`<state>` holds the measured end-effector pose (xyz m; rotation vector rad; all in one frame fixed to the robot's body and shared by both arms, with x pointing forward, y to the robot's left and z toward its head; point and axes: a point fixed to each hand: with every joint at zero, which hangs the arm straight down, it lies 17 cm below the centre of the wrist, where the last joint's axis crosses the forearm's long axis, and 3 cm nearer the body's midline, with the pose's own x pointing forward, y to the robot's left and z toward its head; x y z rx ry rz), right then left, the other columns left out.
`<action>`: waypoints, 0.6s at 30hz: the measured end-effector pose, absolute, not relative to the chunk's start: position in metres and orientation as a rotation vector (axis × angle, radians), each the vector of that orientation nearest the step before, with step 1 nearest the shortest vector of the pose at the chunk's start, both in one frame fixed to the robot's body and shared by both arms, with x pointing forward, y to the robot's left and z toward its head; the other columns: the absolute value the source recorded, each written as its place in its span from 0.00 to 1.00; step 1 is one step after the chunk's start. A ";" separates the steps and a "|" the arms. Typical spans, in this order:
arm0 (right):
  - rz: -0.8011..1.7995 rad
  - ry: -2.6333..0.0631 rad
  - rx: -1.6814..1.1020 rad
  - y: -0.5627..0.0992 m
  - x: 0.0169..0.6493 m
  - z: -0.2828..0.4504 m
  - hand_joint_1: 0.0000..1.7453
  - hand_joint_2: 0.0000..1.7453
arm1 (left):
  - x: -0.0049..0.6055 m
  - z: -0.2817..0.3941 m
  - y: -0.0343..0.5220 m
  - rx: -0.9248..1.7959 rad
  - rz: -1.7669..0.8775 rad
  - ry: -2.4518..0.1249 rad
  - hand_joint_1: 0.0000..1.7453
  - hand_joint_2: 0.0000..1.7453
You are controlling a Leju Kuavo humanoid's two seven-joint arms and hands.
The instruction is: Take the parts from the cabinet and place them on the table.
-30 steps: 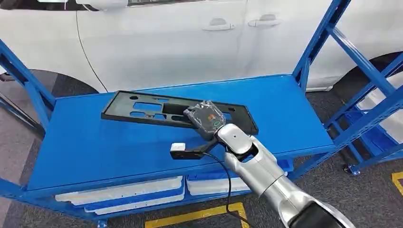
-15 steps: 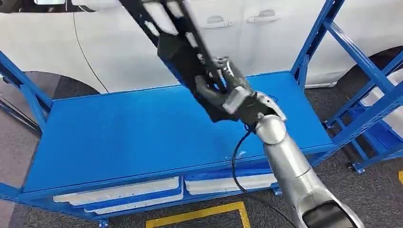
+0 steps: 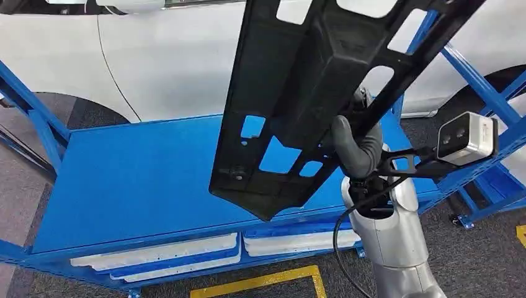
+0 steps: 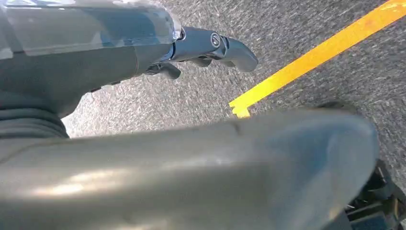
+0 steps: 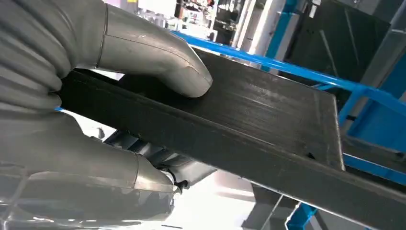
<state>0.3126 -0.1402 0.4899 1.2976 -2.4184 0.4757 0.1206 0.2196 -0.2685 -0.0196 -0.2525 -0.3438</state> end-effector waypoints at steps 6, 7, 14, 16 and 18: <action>0.477 -2.420 1.298 -0.140 0.312 0.490 0.95 1.00 | 0.121 -0.268 0.220 -0.020 -0.344 -0.253 0.00 0.00; 0.477 -2.434 1.296 -0.143 0.308 0.492 0.95 1.00 | 0.122 -0.268 0.219 -0.020 -0.344 -0.255 0.00 0.00; 0.593 -2.441 1.407 -0.135 0.248 0.474 0.96 1.00 | 0.117 -0.270 0.222 -0.011 -0.338 -0.251 0.00 0.00; 0.588 -2.442 1.427 -0.135 0.243 0.475 0.94 1.00 | 0.118 -0.269 0.221 -0.012 -0.336 -0.256 0.00 1.00; 0.583 -2.429 1.449 -0.134 0.240 0.475 0.95 1.00 | 0.117 -0.270 0.222 -0.012 -0.334 -0.256 0.00 1.00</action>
